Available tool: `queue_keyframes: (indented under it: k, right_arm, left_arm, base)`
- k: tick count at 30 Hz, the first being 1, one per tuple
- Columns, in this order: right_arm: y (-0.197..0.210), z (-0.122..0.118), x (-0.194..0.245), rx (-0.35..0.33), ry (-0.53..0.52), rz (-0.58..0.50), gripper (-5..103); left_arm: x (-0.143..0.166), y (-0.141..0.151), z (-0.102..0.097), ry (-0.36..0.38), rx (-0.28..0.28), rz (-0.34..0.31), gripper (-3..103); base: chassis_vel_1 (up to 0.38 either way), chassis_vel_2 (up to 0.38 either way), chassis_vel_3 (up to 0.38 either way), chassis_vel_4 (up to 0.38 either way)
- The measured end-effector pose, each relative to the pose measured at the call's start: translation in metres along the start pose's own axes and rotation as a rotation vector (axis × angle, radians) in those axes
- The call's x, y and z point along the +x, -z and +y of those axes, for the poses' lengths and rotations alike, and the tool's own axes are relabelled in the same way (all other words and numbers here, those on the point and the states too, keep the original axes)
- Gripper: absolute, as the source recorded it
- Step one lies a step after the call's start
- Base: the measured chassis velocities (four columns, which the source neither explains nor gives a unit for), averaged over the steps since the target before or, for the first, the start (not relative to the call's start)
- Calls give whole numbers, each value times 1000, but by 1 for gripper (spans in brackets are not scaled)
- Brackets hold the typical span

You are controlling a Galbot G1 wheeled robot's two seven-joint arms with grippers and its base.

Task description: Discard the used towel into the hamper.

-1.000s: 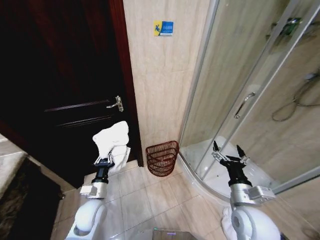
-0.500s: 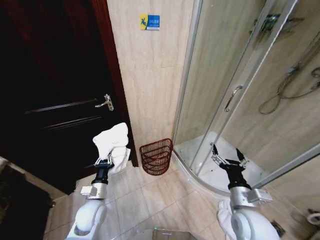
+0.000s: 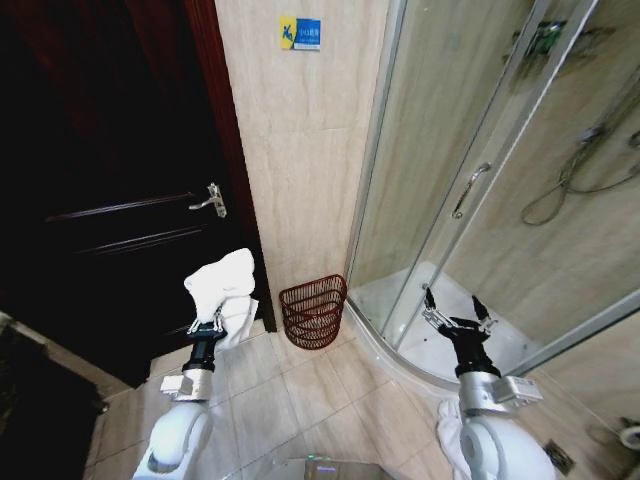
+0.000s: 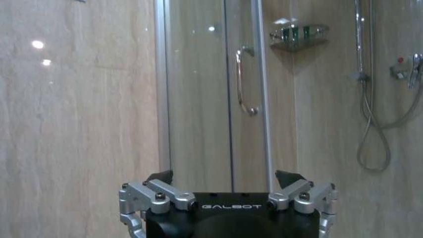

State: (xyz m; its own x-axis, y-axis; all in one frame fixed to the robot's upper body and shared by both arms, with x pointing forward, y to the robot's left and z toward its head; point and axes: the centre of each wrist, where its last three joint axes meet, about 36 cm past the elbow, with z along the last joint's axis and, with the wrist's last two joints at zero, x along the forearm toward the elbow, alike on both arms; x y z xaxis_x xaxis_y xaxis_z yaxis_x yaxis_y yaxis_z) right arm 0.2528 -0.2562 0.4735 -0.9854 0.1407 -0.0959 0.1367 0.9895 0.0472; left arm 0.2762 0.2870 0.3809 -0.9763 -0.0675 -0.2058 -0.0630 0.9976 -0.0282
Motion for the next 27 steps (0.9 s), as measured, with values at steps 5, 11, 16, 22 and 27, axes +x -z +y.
queue_keyframes:
  k: [5,11,16,22,27]
  right_arm:
    - [-8,-3,-3,10,-10,14,100]
    - [-19,-7,0,56,-16,22,100]
    - [-21,-6,3,73,-13,26,100]
    - [-16,-6,13,117,1,3,100]
    - [-22,-9,24,175,16,2,100]
  left_arm:
    - [-5,-1,0,3,6,-8,7]
    - [-11,-5,3,4,6,-12,7]
    - [-17,-13,6,-2,5,-20,7]
    - [-25,-20,7,-24,-6,3,7]
    - [-32,-16,10,-45,-15,37,7]
  base:
    - [0,0,0,0]
    - [0,0,0,0]
    - [0,0,0,0]
    - [0,0,0,0]
    - [0,0,0,0]
